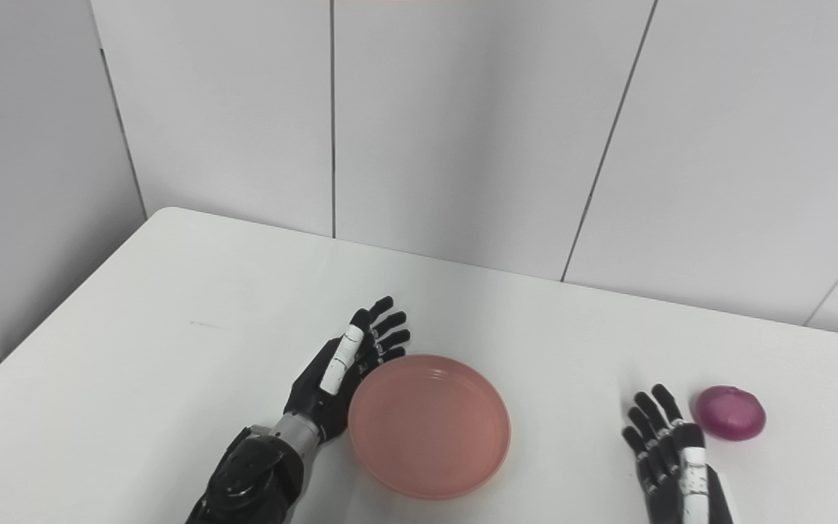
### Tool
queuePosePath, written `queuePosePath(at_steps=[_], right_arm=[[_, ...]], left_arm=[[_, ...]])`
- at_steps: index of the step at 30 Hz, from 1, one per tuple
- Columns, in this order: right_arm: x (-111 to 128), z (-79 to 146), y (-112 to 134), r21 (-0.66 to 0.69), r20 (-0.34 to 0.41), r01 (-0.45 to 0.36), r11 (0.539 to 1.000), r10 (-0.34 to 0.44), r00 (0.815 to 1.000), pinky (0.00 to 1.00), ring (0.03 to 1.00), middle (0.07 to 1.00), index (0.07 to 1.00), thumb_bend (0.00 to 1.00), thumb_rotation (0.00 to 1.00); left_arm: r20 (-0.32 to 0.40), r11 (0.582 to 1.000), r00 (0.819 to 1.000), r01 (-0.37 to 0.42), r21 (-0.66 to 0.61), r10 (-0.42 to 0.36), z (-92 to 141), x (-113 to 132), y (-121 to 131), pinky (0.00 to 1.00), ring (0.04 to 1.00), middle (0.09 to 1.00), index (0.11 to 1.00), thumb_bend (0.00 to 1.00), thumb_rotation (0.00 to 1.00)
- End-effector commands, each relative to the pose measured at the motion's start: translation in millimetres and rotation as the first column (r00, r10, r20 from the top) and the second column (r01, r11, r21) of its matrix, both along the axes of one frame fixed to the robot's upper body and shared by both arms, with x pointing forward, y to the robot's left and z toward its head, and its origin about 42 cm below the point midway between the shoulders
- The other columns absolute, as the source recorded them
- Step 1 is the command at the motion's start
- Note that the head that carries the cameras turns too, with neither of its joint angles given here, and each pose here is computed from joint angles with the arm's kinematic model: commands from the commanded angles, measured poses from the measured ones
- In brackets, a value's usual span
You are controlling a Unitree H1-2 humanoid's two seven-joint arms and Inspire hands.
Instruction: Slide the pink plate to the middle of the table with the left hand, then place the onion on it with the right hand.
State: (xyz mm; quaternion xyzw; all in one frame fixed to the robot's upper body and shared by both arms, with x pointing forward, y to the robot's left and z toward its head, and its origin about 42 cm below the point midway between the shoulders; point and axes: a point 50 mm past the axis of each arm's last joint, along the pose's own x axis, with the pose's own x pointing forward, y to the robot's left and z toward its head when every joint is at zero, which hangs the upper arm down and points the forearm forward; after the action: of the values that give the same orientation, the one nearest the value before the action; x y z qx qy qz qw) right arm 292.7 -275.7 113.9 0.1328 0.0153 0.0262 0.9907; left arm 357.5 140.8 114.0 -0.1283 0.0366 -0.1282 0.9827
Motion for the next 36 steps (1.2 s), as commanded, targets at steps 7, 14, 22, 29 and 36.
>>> queuePosePath(at_steps=[7,14,22,29,36], right_arm=[[-6,-20,23,0.002,-0.108,-0.02,1.0,0.02,0.994,0.93,0.927,0.896,0.922,0.87,0.84],[0,-23,43,-0.008,-0.115,-0.021,1.0,0.02,0.993,0.92,0.912,0.886,0.912,0.83,0.87],[3,-24,61,-0.043,-0.098,-0.027,0.999,0.023,0.995,0.91,0.91,0.878,0.912,0.85,0.86],[11,-3,67,-0.168,0.008,-0.023,0.985,0.025,1.0,0.87,0.88,0.848,0.884,0.91,0.82],[16,23,63,-0.296,0.11,-0.015,0.955,0.05,0.993,0.83,0.862,0.846,0.861,0.9,0.79]], left_arm=[[-0.106,0.999,0.994,-0.001,0.038,0.005,-27,-16,-2,0.96,0.92,0.94,0.955,0.81,0.85],[-0.11,0.999,0.994,-0.009,0.054,0.015,-35,-16,13,0.97,0.928,0.951,0.962,0.82,0.84],[-0.109,0.997,0.993,-0.025,0.069,0.033,-38,-14,28,0.96,0.924,0.957,0.962,0.83,0.83],[-0.102,0.996,0.994,-0.018,0.087,0.027,-42,-9,38,0.95,0.925,0.962,0.96,0.84,0.83],[-0.084,0.995,0.996,-0.017,0.101,0.026,-43,-4,44,0.95,0.924,0.952,0.963,0.82,0.85]])
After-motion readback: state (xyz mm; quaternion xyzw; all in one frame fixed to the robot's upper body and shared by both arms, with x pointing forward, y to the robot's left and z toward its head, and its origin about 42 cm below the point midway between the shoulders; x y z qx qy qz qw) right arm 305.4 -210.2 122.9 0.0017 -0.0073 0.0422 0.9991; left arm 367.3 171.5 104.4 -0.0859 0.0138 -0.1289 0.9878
